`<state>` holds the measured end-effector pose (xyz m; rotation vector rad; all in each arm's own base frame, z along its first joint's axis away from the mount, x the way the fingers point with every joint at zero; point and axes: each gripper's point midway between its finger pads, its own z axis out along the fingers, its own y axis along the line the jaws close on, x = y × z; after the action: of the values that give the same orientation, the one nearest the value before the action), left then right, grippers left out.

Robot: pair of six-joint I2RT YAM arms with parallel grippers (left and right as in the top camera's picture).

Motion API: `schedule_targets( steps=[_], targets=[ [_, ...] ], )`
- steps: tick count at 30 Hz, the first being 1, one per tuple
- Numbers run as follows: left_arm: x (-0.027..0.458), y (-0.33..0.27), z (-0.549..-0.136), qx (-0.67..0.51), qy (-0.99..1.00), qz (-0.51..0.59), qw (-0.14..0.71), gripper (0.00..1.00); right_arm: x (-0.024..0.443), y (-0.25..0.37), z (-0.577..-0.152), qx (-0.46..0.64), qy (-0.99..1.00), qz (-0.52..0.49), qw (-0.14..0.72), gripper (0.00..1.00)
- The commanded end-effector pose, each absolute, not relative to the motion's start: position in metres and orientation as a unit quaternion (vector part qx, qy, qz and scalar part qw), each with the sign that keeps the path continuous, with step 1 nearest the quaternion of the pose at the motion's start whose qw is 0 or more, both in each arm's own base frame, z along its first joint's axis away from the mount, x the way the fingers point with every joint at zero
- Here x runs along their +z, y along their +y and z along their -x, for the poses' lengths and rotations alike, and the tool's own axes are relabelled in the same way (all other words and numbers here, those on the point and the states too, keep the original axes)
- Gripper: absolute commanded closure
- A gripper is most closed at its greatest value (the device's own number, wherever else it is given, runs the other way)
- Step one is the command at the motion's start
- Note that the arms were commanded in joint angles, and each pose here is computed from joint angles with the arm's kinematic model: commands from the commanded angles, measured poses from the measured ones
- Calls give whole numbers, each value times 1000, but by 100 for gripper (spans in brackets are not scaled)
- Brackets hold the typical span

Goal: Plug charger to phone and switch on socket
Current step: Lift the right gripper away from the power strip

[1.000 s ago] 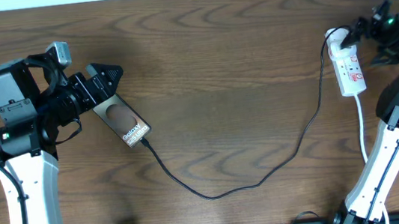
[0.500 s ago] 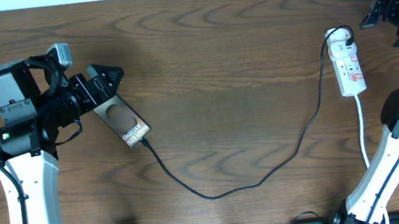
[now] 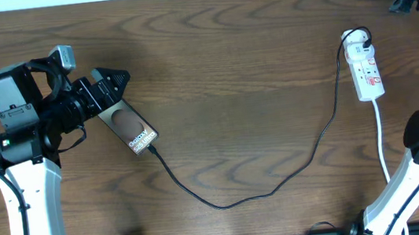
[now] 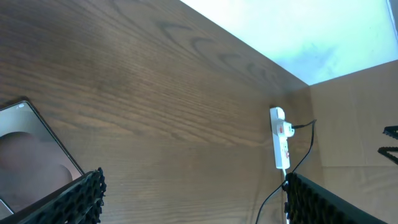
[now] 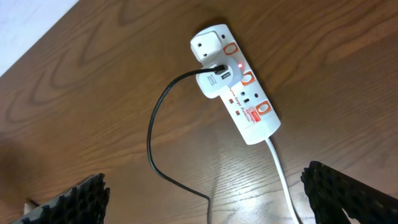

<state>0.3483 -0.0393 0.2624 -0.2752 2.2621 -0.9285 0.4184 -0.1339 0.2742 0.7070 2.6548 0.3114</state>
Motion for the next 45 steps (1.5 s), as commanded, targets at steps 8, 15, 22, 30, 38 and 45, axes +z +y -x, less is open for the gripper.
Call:
schedule_targets(
  steps=[8,15,22,30,38,45],
  targets=[
    [265,-39,-349,-353,867,103,337,11,309,-105,-409,169,933,-229,221,1],
    [265,-39,-349,-353,867,103,337,11,334,-101,-396,152,934,-197,256,1],
    [265,-39,-349,-353,867,103,337,11,361,-107,-375,99,932,-195,291,1],
    [265,-39,-349,-353,867,103,337,11,364,-116,-368,68,931,-203,294,1],
    [265,-39,-349,-353,867,103,337,11,364,-117,-368,67,931,-203,294,1],
    [265,-39,-349,-353,867,103,337,11,364,-117,-368,67,931,-203,294,1]
  ],
)
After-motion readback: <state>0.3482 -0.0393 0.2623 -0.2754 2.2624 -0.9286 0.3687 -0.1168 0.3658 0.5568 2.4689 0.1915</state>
